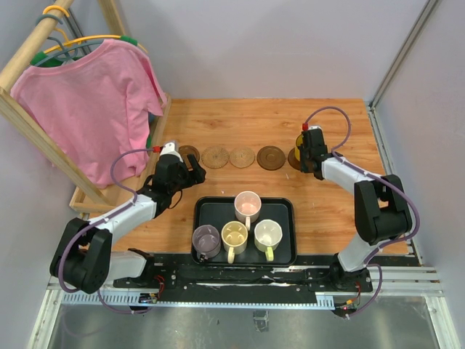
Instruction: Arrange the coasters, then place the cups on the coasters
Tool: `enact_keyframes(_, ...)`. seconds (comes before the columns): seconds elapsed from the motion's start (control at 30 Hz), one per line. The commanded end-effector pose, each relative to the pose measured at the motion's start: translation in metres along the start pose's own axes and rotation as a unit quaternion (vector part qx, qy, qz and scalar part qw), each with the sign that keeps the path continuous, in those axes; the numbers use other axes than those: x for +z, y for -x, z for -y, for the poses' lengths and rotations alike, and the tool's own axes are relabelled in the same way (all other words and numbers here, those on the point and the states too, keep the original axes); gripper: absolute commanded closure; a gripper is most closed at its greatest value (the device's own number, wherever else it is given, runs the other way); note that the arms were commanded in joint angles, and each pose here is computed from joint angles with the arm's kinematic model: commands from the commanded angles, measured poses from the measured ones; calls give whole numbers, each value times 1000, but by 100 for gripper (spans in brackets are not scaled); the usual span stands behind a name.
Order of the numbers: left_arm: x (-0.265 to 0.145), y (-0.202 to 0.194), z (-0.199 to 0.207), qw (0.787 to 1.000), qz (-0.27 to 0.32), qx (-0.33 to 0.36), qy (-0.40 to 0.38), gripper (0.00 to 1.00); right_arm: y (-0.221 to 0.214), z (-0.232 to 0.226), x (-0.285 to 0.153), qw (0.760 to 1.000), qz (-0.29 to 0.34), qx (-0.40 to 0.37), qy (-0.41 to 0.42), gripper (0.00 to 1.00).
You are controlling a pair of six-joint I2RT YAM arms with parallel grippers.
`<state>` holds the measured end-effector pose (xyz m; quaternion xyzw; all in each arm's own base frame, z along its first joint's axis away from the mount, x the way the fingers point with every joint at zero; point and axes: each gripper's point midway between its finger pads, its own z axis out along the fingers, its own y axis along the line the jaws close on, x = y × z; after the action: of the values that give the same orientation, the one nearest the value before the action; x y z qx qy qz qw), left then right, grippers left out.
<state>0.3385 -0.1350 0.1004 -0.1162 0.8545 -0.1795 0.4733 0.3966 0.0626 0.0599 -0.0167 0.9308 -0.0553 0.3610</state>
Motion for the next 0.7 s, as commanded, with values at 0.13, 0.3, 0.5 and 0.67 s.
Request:
enact_keyframes(0.13, 3, 12, 11, 1000, 15, 5, -14, 15, 31, 6, 11, 999, 41, 16, -8, 99)
enact_keyframes(0.3, 2, 12, 10, 1000, 16, 6, -12, 15, 28, 6, 16, 999, 34, 19, -4, 99)
enact_keyframes(0.5, 2, 12, 9, 1000, 16, 6, -10, 15, 23, 3, 18, 999, 26, 22, 0, 99)
enact_keyframes(0.67, 2, 12, 9, 1000, 16, 5, -10, 15, 17, 4, 16, 1000, 18, 26, -1, 99)
